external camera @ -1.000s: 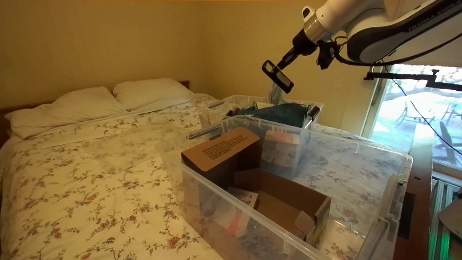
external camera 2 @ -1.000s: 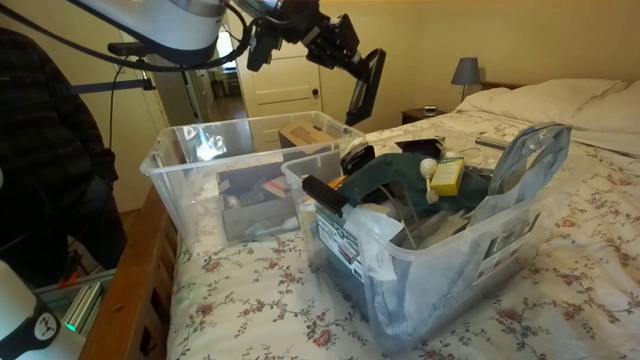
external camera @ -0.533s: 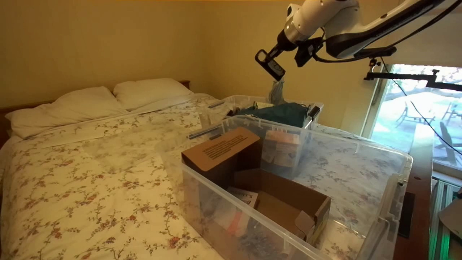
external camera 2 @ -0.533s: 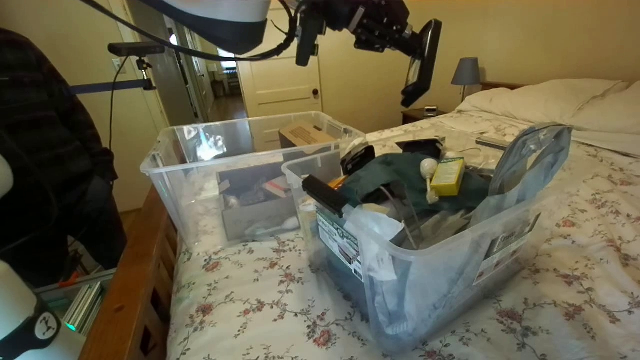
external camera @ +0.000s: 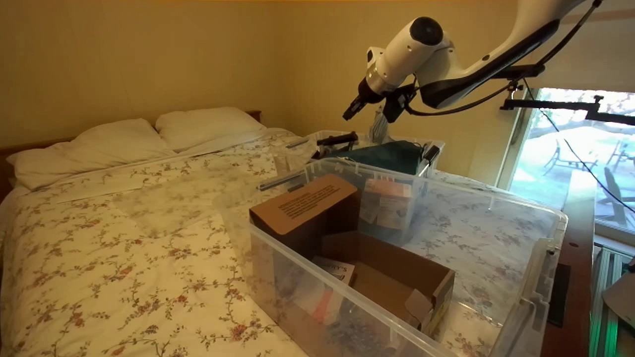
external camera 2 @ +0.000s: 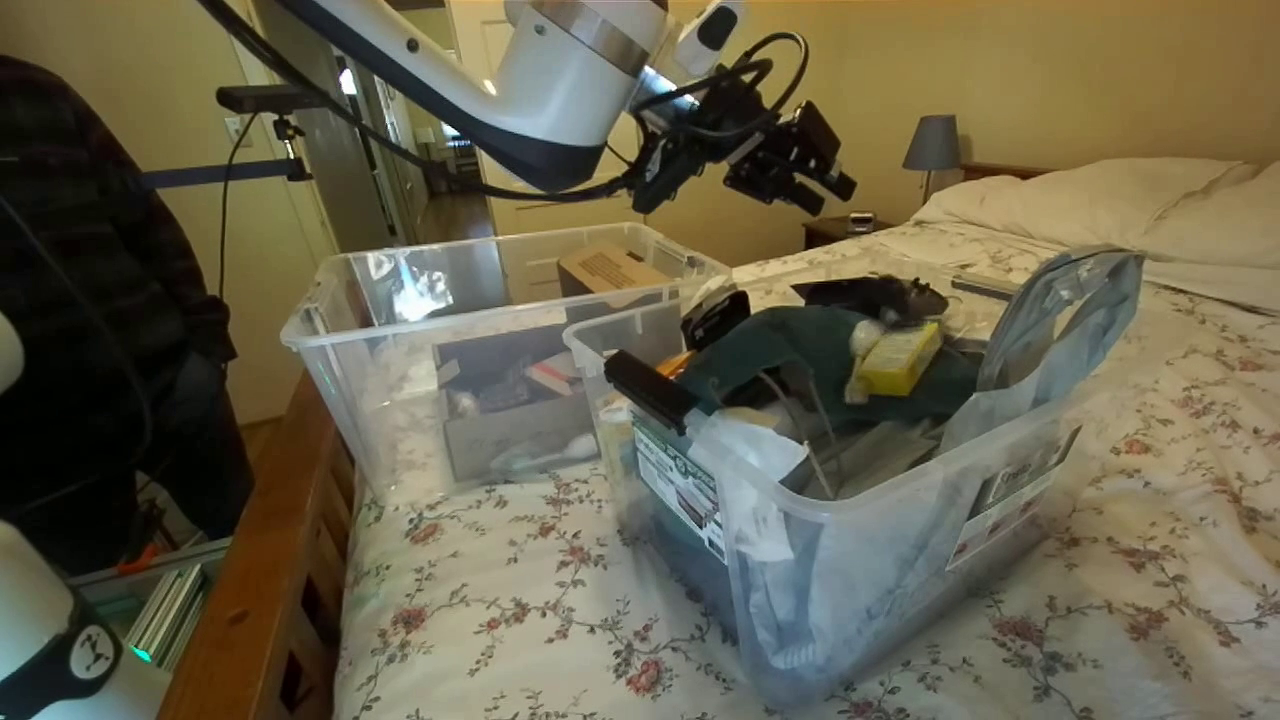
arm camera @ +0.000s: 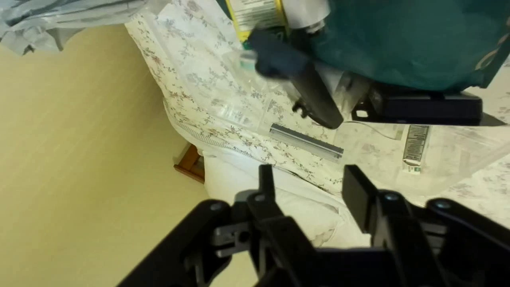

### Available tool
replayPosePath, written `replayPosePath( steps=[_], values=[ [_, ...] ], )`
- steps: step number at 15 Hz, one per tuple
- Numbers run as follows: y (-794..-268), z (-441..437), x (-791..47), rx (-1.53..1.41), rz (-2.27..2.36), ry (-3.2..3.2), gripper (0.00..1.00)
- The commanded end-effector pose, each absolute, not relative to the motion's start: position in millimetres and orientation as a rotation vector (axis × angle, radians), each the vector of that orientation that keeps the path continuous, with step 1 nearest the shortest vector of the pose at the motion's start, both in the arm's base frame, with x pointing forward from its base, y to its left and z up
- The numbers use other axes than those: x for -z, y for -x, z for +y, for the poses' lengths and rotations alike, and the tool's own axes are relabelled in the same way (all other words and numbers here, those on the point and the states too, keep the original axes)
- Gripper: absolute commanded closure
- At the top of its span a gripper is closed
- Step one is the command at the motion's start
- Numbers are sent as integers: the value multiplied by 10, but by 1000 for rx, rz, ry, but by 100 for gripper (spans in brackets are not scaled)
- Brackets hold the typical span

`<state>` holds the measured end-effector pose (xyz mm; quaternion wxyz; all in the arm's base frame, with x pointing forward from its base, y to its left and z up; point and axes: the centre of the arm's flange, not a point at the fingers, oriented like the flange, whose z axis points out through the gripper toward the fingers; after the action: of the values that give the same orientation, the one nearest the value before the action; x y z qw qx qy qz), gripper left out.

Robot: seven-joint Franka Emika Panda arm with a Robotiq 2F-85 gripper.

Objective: Pick up the contents in the container to the left and put them in the container to the right

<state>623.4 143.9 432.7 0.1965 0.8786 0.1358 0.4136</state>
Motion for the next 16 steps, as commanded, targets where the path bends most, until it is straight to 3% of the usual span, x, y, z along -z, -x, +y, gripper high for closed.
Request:
replayPosePath(
  steps=[1,4,12,16],
  values=[
    [-6120,1546,-4432,-1136,394,-2467,19],
    [-5489,1755,-4525,-1131,594,-2478,1],
    [-3868,2553,-4282,-1201,1302,-2353,0],
    [-3529,2994,-4113,-1142,1584,-2259,0]
  ],
)
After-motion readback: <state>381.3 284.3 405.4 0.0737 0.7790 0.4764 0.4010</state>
